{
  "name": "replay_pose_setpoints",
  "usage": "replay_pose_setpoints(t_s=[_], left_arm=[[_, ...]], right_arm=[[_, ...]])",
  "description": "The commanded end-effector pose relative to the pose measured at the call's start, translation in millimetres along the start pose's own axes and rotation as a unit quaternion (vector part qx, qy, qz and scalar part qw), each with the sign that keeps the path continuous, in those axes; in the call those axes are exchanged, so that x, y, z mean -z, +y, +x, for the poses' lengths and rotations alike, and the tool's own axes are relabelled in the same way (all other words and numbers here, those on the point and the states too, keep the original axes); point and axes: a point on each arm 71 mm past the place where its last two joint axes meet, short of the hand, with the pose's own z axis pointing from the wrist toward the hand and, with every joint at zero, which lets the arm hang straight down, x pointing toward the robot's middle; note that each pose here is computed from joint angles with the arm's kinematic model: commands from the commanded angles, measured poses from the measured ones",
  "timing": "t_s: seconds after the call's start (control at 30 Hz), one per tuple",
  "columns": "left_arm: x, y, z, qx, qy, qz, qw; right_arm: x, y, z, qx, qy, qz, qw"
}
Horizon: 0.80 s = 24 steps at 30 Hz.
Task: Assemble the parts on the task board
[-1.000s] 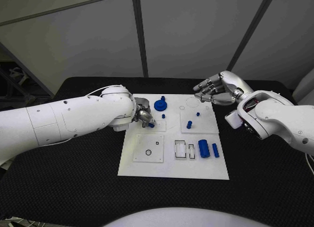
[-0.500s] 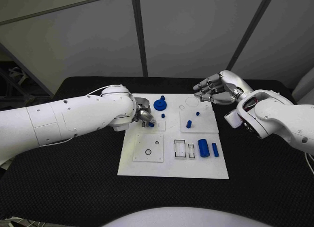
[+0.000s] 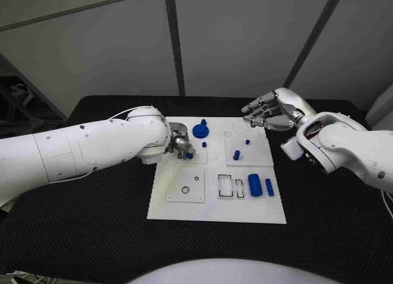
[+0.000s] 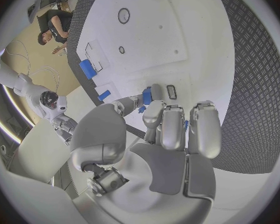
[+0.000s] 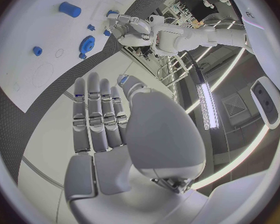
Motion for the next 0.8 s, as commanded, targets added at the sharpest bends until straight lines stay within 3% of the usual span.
replay_pose_setpoints(t_s=[0.03,0.8], left_arm=[[-1.1,1.0,2.7,0.0,0.01,-0.003,1.0],[-1.7,2.9,1.4,0.019,0.016,-0.003,1.0]], right_arm=[[-0.3,1.4,-0.2,0.0,0.003,-0.004,1.0],[-0.6,1.3,0.3,0.0,0.005,-0.003,1.0]])
